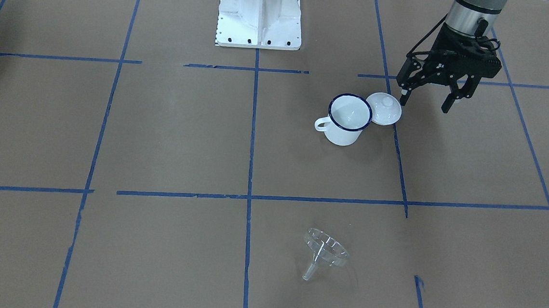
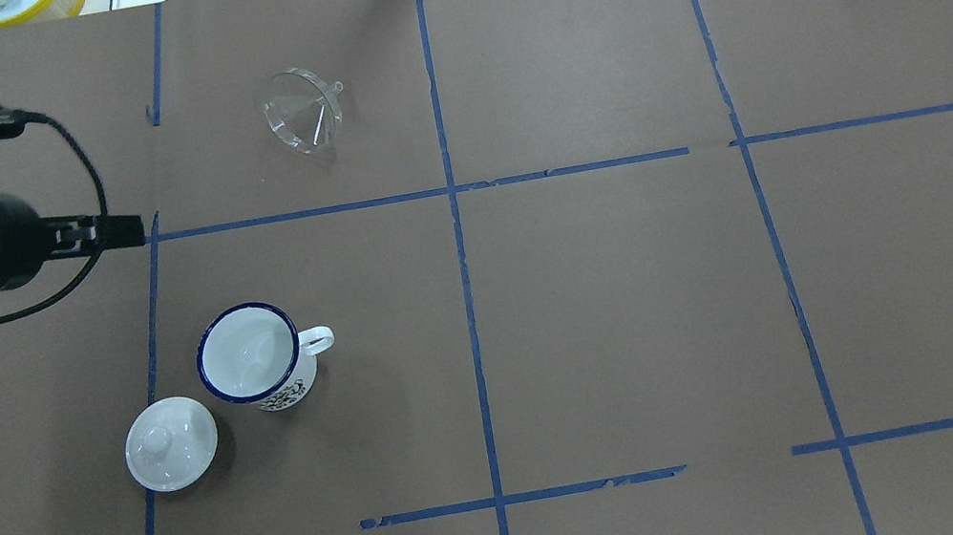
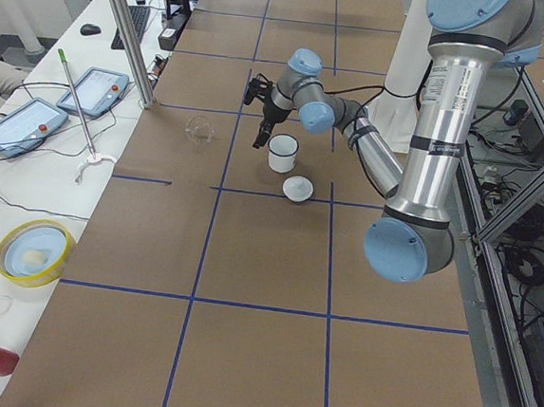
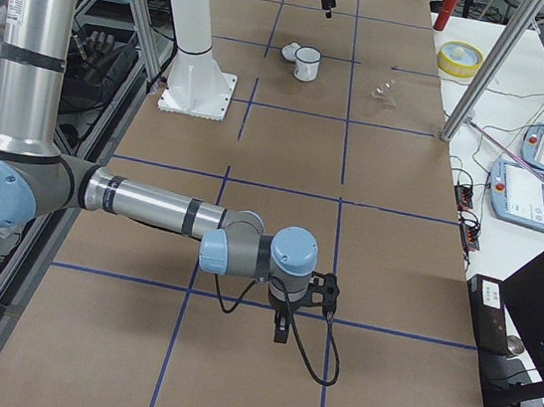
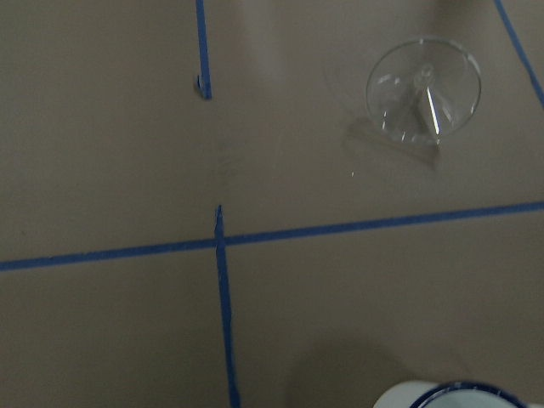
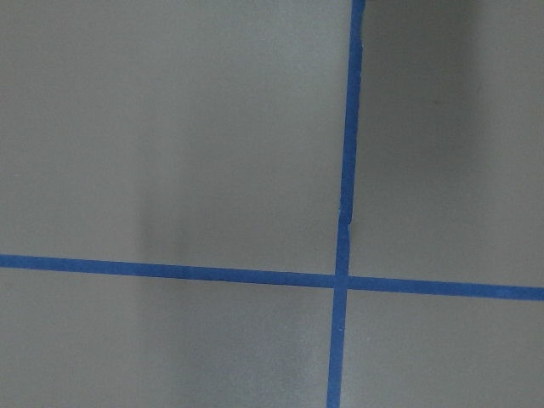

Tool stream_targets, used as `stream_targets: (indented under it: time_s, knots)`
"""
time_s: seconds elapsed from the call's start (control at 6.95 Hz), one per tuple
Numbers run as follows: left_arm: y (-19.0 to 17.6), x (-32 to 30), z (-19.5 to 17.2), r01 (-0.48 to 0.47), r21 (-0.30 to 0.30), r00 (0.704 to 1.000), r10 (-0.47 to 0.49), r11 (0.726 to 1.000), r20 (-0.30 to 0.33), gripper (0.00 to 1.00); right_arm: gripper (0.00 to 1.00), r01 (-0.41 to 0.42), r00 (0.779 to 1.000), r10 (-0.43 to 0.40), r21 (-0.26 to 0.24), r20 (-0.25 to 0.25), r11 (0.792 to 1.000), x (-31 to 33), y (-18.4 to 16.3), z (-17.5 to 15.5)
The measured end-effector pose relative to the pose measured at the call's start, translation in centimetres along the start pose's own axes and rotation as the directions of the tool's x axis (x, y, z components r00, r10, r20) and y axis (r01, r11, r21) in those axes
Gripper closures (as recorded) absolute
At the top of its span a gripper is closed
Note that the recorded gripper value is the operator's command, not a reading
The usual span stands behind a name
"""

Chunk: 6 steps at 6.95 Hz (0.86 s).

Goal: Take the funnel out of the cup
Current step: 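Lower the left gripper onto the white lid beside the mug and grasp it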

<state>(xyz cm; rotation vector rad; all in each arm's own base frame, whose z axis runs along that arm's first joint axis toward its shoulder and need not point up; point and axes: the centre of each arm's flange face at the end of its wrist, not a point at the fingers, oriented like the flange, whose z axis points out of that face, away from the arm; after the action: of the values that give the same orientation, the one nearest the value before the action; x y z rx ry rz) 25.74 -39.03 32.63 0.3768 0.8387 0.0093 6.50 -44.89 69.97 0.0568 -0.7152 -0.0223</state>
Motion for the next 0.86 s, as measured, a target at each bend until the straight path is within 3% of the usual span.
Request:
stream_targets:
  time_s: [0.58, 0.72, 0.86]
  knots:
    - [7.0, -0.4, 8.8, -0.016, -0.127, 0.998, 0.008, 0.992, -0.064, 0.00, 0.00, 0.000, 1.000, 0.000, 0.000, 0.000, 1.000, 0.0, 0.0, 0.0]
    - [8.3, -0.4, 10.0, -0.027, -0.154, 0.998, 0.018, 0.988, -0.060, 0.03, 0.00, 0.000, 1.000, 0.000, 0.000, 0.000, 1.000, 0.0, 0.0, 0.0]
    - [9.4, -0.1, 10.7, -0.037, -0.175, 0.998, 0.027, 0.984, -0.060, 0.13, 0.00, 0.000, 1.000, 0.000, 0.000, 0.000, 1.000, 0.0, 0.0, 0.0]
